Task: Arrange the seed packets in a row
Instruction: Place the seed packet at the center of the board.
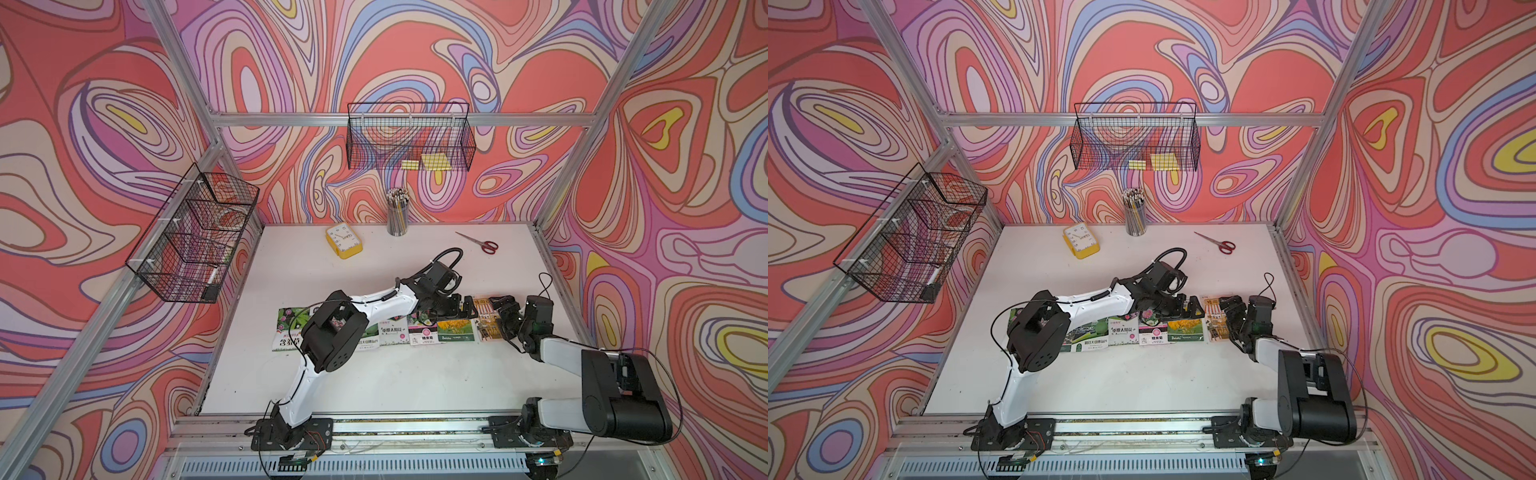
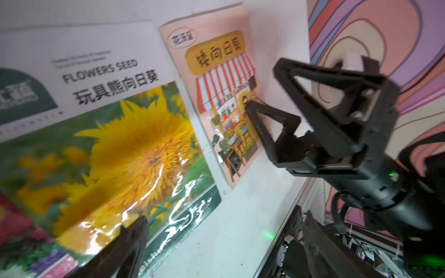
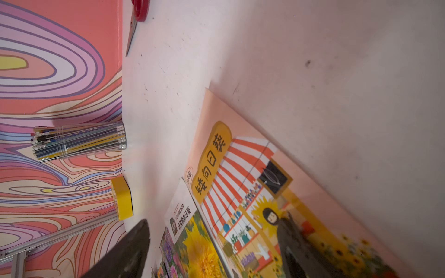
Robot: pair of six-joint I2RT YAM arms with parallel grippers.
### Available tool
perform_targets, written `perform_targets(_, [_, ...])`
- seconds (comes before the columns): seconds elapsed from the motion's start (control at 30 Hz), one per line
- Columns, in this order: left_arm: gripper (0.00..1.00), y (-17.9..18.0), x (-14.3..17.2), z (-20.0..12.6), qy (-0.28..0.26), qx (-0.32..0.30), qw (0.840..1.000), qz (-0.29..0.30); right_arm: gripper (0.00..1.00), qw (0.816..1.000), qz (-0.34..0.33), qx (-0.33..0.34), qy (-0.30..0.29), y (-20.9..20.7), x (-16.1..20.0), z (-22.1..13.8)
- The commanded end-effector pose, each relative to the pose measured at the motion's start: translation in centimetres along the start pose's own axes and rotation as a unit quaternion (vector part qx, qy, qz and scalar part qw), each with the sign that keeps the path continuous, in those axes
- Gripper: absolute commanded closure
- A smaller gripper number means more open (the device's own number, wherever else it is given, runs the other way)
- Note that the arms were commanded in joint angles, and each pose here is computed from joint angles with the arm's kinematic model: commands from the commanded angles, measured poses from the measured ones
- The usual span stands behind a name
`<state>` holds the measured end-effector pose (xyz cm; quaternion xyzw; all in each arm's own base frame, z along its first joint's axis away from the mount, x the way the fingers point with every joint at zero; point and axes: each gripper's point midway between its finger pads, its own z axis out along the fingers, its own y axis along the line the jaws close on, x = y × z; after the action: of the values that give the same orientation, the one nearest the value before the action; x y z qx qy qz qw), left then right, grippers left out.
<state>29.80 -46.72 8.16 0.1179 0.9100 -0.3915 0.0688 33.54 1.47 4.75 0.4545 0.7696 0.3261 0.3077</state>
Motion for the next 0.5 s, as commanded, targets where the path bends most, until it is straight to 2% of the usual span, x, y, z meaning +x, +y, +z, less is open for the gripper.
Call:
perform_targets(0.0, [0.01, 1.0, -1.3, 0.2, -0.025, -0.008, 0.999, 0.02, 0.16, 0.998, 0.026, 0.051, 0.032, -3.2, 2.1, -0.1])
perform_targets(0.17, [0.01, 2.4, -1.4, 1.0, -0.02, -0.007, 1.0, 0.008, 0.16, 0.998, 0.025, 0.051, 0.032, -3.2, 2.3, -0.2])
perform_targets(0.47, [0.01, 2.1, -1.2, 2.5, -0.006, 0.008, 1.0, 0.001, 0.17, 0.998, 0.026, 0.054, 0.03, -3.3, 2.4, 0.0])
